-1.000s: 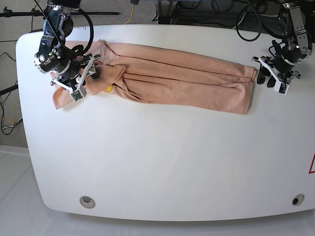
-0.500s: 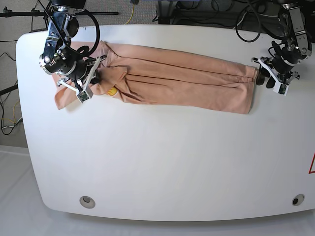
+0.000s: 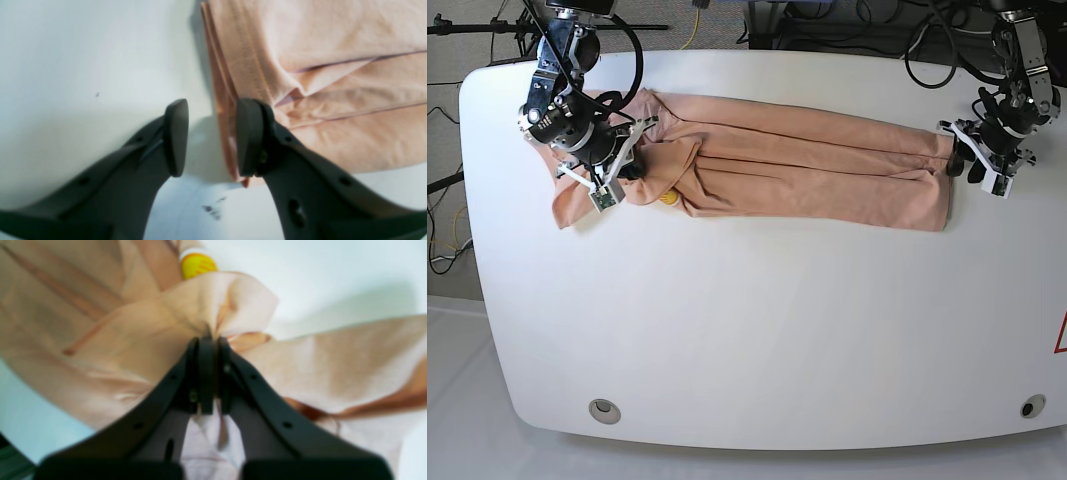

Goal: Fold the T-shirt properly

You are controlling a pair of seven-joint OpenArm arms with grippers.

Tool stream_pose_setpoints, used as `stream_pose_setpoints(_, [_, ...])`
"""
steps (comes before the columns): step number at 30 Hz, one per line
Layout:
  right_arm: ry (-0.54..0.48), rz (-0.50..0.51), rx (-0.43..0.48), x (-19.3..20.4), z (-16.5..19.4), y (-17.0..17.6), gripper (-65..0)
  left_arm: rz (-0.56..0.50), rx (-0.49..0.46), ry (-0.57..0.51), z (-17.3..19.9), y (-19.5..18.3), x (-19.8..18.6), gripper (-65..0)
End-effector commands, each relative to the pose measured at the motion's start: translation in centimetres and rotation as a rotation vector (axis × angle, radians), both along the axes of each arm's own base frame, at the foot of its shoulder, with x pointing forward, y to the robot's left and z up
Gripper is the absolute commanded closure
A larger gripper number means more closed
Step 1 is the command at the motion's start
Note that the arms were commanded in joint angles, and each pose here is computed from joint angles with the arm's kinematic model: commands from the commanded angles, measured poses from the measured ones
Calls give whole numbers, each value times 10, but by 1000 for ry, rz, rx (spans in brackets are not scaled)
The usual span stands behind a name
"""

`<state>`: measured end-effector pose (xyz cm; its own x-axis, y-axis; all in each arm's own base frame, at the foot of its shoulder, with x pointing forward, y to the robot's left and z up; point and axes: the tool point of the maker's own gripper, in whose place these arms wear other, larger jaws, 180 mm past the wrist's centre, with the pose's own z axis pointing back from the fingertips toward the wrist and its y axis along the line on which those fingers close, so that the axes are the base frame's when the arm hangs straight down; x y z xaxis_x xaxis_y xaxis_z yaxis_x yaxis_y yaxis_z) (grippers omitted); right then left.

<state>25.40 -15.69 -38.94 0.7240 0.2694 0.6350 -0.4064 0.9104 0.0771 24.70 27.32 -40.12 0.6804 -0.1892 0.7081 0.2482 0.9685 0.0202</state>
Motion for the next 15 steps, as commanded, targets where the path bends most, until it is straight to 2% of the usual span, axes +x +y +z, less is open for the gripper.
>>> stream_pose_setpoints(1, [-47, 3, -14, 8, 9, -5, 0, -5, 1, -53, 14, 2, 10, -223])
stream_pose_setpoints(15, [20, -33, 14, 9, -17, -21, 0, -8, 7, -35, 10, 2, 7, -220])
